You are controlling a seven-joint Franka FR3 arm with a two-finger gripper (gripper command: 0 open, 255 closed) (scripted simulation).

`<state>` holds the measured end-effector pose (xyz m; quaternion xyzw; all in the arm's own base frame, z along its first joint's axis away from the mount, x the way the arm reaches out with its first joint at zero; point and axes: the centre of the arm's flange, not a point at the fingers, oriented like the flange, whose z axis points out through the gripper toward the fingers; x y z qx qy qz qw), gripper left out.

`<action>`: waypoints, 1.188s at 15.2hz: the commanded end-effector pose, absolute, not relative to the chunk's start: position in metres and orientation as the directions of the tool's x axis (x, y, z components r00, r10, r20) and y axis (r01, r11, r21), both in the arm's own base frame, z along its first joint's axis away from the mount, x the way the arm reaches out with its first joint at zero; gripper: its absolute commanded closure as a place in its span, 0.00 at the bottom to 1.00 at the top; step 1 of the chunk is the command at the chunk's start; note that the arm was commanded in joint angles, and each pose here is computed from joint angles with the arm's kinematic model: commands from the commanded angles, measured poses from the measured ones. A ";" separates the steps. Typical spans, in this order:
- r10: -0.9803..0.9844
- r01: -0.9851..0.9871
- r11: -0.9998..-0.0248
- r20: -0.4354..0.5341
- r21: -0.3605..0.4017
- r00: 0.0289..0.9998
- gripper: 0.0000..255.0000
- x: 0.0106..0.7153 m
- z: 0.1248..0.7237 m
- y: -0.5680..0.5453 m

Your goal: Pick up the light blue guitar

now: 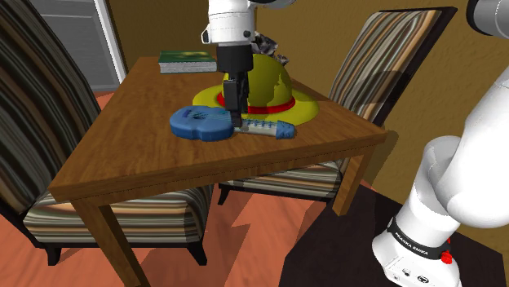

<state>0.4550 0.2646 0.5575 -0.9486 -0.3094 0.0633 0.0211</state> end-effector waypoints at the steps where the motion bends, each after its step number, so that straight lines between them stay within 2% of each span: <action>1: 0.590 0.585 -0.807 -0.107 -0.079 0.800 0.00 0.455 0.550 0.266; 2: 0.590 0.585 -0.807 -0.107 -0.079 0.800 0.00 0.455 0.550 0.266; 3: 0.590 0.585 -0.807 -0.107 -0.079 0.800 1.00 0.455 0.550 0.266; 12: 0.590 0.585 -0.807 -0.107 -0.079 0.800 1.00 0.456 0.550 0.266; 18: 0.590 0.585 -0.807 -0.107 -0.079 0.800 1.00 0.456 0.582 0.266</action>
